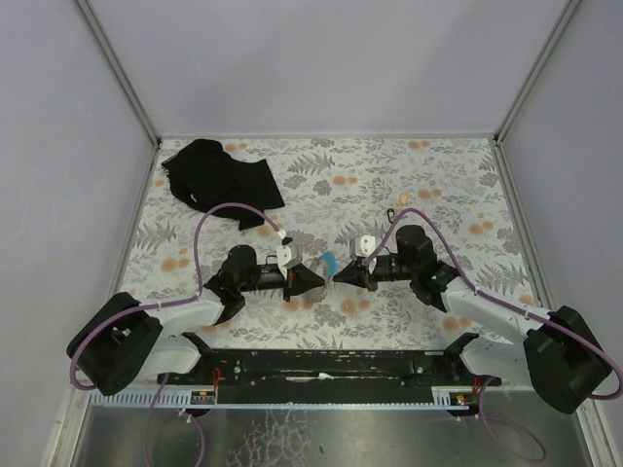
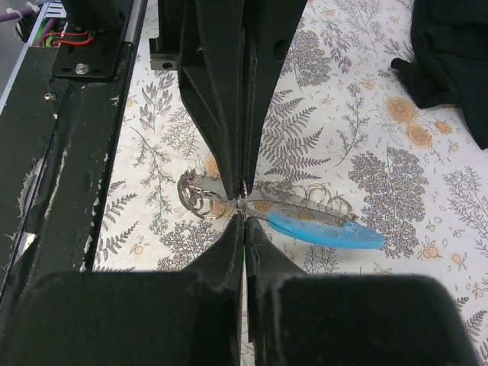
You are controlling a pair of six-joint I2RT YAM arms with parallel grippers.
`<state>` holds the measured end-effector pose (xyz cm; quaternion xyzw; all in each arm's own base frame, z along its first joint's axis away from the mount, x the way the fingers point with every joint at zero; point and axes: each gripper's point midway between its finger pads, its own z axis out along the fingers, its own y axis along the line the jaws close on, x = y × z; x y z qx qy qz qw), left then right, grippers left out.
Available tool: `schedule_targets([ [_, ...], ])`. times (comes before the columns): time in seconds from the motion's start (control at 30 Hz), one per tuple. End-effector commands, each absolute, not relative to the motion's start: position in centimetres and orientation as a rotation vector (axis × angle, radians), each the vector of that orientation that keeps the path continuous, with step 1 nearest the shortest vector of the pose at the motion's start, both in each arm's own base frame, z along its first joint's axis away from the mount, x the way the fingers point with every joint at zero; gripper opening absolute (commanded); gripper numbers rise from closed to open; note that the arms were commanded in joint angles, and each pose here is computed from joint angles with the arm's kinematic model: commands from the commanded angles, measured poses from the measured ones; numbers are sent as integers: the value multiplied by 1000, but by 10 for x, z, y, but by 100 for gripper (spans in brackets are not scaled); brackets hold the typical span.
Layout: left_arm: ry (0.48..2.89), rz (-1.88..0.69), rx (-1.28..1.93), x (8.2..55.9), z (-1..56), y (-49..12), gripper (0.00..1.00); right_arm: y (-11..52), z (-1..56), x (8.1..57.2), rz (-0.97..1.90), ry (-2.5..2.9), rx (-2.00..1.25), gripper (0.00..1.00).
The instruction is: Put the keys on the keyring
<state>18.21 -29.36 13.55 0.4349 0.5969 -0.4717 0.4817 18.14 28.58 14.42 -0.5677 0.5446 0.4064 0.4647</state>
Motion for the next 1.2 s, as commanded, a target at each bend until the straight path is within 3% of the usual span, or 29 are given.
schedule_targets([
  [0.0,1392,-1141,1044,190,153,-297,0,294,170,183,998,1233,-1400,0],
  [1.17,1385,-1157,1045,189,154,-298,0,296,170,186,1003,1241,-1384,0],
])
